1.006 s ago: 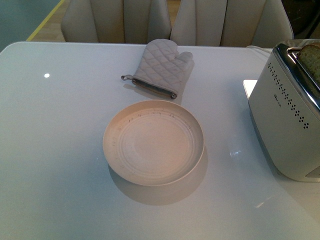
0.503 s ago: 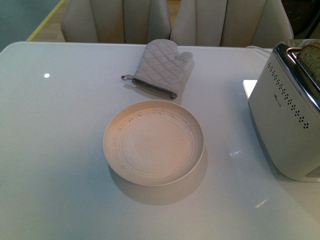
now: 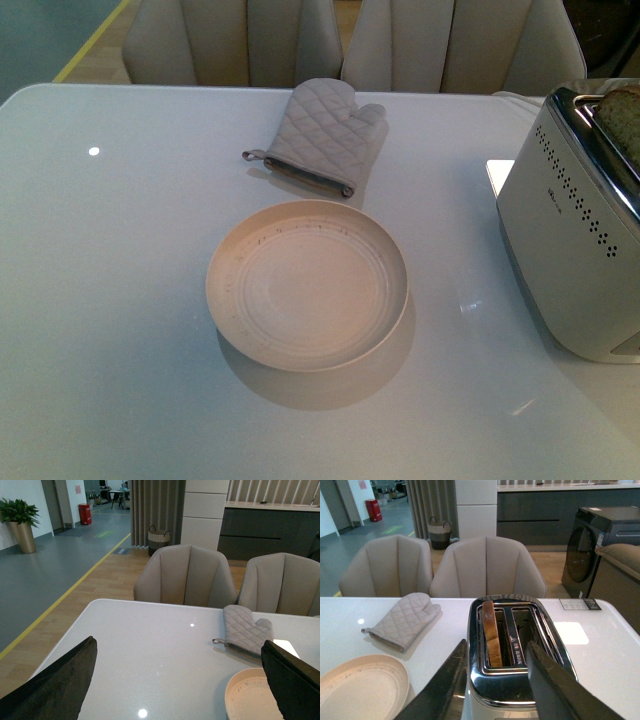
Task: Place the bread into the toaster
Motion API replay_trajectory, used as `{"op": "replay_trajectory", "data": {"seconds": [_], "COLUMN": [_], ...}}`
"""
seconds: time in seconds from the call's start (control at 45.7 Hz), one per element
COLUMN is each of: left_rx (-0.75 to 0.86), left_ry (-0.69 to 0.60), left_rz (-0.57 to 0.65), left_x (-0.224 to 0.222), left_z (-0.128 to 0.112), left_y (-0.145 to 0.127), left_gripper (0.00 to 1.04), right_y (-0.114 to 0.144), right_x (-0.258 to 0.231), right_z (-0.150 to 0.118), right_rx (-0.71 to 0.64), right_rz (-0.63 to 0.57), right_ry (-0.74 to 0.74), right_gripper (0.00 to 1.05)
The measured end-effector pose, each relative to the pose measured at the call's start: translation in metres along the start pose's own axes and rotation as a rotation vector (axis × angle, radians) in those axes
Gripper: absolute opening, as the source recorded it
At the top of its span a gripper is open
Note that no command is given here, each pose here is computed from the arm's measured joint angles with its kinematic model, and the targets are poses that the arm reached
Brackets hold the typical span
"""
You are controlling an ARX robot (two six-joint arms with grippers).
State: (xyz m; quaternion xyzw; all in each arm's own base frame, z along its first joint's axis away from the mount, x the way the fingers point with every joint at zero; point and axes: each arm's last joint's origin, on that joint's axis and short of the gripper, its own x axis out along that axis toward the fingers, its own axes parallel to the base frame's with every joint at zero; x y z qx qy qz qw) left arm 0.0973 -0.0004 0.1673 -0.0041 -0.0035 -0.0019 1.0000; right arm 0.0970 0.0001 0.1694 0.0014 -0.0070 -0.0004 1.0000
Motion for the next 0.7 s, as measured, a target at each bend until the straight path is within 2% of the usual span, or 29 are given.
{"op": "replay_trajectory", "data": {"seconds": [0.197,0.372,0.7], "left_rx": [0.0,0.0,0.0], "left_ry": [0.0,0.0,0.0], "left_rz": [0.0,0.0,0.0], "left_x": [0.0,0.0,0.0], "left_z": [0.0,0.0,0.0], "left_y": [0.0,0.0,0.0], "left_gripper": [0.98,0.98,0.98], "right_y": [0.0,0.0,0.0], "right_x": [0.0,0.0,0.0], "right_z": [0.0,0.0,0.0], "right_rx": [0.0,0.0,0.0], "right_rz": [0.0,0.0,0.0], "right_ry": [0.0,0.0,0.0], "right_gripper": [0.66,0.97,0.96]}}
